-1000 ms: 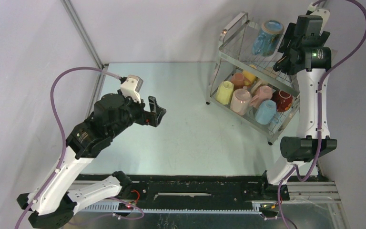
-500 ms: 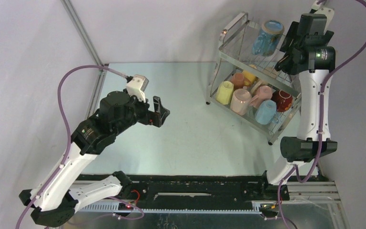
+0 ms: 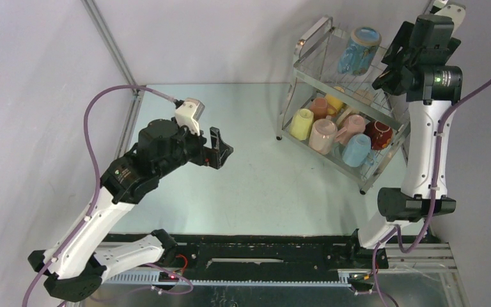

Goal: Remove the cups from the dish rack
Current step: Unload the cup from the dish rack.

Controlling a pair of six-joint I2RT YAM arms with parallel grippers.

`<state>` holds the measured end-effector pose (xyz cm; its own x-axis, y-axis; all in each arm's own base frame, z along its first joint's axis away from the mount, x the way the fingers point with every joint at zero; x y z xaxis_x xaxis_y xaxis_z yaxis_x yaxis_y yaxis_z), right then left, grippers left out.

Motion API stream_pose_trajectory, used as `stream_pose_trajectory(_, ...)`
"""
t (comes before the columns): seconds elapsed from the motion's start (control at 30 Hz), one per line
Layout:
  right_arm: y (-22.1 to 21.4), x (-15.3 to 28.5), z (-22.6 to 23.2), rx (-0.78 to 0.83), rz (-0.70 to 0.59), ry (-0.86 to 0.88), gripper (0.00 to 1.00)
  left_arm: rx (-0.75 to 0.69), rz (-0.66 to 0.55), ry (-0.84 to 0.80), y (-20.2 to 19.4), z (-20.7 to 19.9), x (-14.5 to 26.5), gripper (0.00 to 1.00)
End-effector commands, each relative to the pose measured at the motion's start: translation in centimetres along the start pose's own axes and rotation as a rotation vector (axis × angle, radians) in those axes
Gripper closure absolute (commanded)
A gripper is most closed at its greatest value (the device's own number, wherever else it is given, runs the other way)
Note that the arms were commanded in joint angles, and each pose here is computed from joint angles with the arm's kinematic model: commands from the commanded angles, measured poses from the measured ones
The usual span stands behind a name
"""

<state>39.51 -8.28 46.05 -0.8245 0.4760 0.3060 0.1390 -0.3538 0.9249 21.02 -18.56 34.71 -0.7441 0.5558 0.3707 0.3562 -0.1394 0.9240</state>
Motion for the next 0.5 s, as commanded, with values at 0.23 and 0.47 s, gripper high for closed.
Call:
stream_pose_trajectory(0.23, 6.7, 7.7, 1.7, -0.186, -0.199, 0.215, 0.84, 0.057, -0.084, -0.069, 2.8, -1.3, -0.1, 0.0)
stream_pose_trajectory(0.47, 5.4, 10.9, 3.8, -0.238, -0.115, 0.384, 0.85, 0.131, -0.107, -0.145, 3.7, -2.2, -0.1, 0.0)
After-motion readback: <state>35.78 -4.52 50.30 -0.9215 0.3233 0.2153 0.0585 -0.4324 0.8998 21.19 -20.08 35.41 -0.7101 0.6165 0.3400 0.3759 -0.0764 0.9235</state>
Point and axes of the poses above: each gripper's point midway between its finger pads, its own x axis back along the fingers, its own z axis along the line the jaws close on, y = z × x, the point moved 1 cm from there along x, back along the fingers, and after that the axes turned 10 degrees about -x, right-handed, at the moved point
